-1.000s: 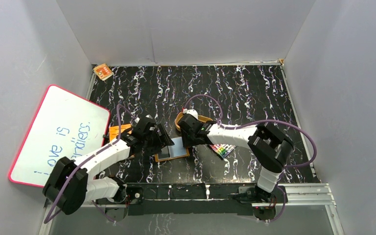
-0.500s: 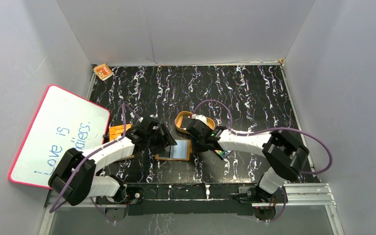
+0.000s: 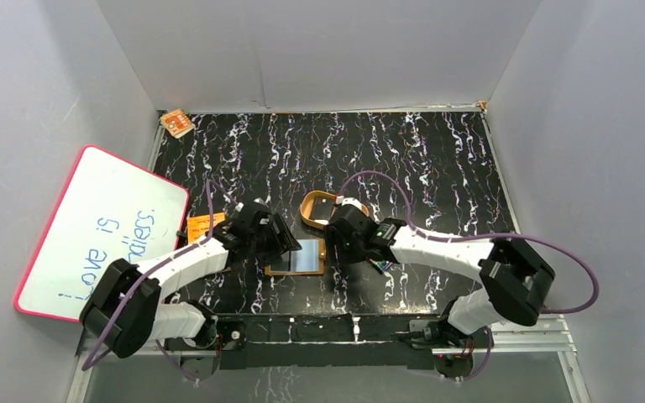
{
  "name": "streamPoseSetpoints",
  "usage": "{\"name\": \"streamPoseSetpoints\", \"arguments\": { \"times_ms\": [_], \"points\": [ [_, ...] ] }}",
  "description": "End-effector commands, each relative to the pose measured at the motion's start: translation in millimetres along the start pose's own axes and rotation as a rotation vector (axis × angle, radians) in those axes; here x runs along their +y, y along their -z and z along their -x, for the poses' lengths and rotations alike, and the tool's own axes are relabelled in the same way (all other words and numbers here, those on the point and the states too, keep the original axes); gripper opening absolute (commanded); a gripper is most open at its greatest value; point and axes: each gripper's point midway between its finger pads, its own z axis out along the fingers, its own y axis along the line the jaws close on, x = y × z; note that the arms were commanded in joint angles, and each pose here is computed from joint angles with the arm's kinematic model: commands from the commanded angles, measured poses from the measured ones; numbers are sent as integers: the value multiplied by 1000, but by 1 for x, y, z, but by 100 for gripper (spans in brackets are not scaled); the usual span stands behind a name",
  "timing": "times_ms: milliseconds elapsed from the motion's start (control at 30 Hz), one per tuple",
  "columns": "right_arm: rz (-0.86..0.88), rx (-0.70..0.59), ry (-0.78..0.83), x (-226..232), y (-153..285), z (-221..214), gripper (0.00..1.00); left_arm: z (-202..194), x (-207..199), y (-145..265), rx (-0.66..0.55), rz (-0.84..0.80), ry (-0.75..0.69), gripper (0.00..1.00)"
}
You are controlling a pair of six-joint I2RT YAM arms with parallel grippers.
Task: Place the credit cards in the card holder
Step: Close the card holder at the center of the board.
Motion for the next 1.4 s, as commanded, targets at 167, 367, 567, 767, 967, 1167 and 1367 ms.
{"name": "streamPoseSetpoints", "arguments": {
  "times_ms": [167,367,567,767,967,1167,1367],
  "points": [
    [-84,17,95,19,-16,20,72,-12,24,6,18,78,21,66],
    [-190,10,112,9,-33,28,72,-12,21,7,22,67,20,66],
    [-226,15,122,6,-45,29,70,-13,22,8,23,67,24,66],
    [-273,2,120,1,-47,34,67,-15,25,8,26,73,24,66],
    [-284,-53,105,-3,-35,43,59,-16,28,7,26,81,25,66],
    [-299,-50,89,-8,-32,39,50,-16,30,6,27,86,25,66],
    [-276,-62,66,-6,-28,41,39,-17,33,5,27,95,22,66]
  ]
}}
